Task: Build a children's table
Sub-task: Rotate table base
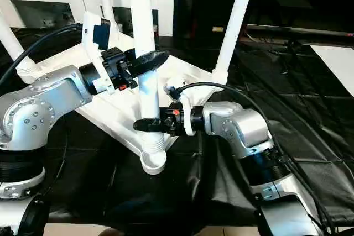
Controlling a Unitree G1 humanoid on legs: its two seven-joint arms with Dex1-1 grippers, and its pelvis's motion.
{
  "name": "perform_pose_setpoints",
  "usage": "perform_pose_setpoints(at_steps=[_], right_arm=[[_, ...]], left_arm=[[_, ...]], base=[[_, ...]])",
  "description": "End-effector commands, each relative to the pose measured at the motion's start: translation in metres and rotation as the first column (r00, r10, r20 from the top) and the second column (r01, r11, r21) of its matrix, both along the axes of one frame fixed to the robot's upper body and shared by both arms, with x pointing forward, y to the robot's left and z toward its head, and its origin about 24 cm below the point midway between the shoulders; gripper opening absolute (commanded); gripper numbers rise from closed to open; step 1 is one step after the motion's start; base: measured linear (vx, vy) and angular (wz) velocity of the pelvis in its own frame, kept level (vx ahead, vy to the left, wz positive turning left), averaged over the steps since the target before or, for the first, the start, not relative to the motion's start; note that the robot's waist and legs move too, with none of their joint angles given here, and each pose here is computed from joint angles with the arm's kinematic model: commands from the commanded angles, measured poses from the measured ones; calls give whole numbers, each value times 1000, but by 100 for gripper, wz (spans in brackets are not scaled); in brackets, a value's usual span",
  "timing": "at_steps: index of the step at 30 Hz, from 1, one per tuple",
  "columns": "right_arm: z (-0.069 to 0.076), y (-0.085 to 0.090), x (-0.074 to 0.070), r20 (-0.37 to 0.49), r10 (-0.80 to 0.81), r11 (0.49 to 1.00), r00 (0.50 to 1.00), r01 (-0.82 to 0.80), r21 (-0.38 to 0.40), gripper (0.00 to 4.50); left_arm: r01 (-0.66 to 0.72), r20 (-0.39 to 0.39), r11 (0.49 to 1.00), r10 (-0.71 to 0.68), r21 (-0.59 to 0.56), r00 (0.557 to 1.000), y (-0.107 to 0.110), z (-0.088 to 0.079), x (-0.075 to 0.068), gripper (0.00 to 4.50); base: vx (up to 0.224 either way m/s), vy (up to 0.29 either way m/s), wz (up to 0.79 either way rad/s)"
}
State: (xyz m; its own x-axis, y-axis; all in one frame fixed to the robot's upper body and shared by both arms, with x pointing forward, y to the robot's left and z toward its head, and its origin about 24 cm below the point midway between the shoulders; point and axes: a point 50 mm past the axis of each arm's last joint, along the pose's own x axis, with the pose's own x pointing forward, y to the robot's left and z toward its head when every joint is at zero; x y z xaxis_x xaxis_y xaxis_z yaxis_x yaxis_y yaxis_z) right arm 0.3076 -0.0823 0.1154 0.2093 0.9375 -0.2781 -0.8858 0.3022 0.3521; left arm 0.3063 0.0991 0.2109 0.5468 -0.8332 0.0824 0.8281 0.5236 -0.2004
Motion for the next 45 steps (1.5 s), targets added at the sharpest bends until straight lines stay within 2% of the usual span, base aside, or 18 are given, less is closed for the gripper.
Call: perform_pose_setpoints(at_steps=[1,19,41,43,45], right_arm=[[8,-3,6,37,-31,1000,999,31,-2,284],[16,-2,6,71,3,999,997,-6,41,284],[8,3,0,52,59,998,997,-60,30,284],[8,3,0,49,60,998,997,-61,30,255],[7,3,0,48,60,998,997,-62,30,245]], left_arm=[[46,36,999,-47,8,998,-7,7,-3,175],[38,31,999,-38,22,999,-4,5,-1,175],[31,35,999,-31,22,999,0,6,-2,175],[29,35,999,-30,23,999,0,6,-2,175],[28,35,999,-29,24,999,0,6,-2,175]], base=[[0,0,0],[0,0,0],[0,0,0],[0,0,0],[0,0,0]])
